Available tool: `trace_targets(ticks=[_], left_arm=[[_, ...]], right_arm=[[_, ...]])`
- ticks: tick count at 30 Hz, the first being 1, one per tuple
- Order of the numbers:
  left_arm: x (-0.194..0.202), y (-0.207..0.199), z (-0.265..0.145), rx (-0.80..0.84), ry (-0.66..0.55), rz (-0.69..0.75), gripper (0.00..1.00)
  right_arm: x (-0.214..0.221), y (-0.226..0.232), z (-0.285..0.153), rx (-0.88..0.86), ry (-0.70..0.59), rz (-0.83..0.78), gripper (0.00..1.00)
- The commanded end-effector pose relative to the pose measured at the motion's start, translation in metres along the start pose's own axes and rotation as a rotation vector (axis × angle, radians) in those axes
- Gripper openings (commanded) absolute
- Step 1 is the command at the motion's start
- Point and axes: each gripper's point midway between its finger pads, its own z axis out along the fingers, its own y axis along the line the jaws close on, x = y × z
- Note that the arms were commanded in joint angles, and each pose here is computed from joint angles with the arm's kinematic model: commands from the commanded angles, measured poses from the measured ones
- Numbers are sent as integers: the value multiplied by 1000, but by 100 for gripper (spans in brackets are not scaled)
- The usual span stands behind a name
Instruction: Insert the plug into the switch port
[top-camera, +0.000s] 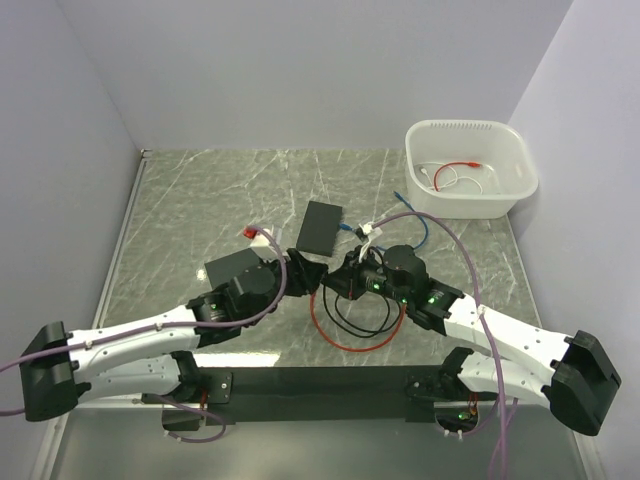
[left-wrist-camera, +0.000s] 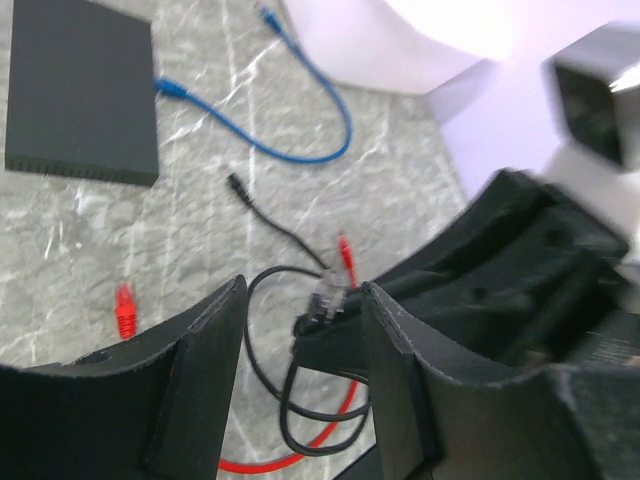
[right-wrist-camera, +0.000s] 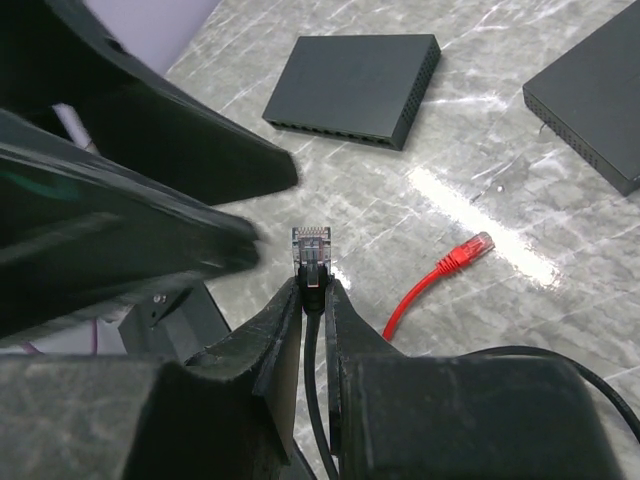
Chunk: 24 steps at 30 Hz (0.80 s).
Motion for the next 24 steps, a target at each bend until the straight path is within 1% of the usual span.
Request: trace_targets(ticks=[1,5,8,9,11,12,14,15,19,20,21,22,23,24], left_arm=[[0,-10,11,9,-7,-16,55],[11,-12,21,16,16,-20,53],[16,-11,26,8,28,-15,43],[16,-10,27,-1,29,-11,36],[15,-9,26,-5,22,-12,28],[14,-8,26,-7,19,-12,18],[12,-5,24,-20,11,-12,9],[12,-4,23,-23,7,-13,1],[11,8,18,-62,-5,-26,0],[10,12,17,-77,-14,-41,1],[11,17,15,-89,-16,-49,0],[8,17,13,-90,-28,-65,1],[7,19,12,-97,-37,-88,1],[6,21,11,-99,-42,-100,0]], right_arm=[[-17,18,-4,-68,-63,-35,0],[-17,20,-5,-73,-63,-38,0],[-19,20,-7,-72,-68,-40,0],[-18,19,-7,-68,-67,-39,0],[-19,19,-9,-66,-73,-44,0],[-19,19,-10,-63,-73,-43,0],[-21,18,-13,-57,-86,-45,0],[-21,18,-14,-56,-90,-46,0],[-27,18,-19,-45,-120,-47,0],[-29,17,-21,-36,-127,-39,2],[-31,16,-22,-27,-140,-37,9],[-33,17,-25,-30,-154,-38,18],[-35,17,-26,-30,-168,-32,35],[-37,17,-28,-28,-179,-31,42]])
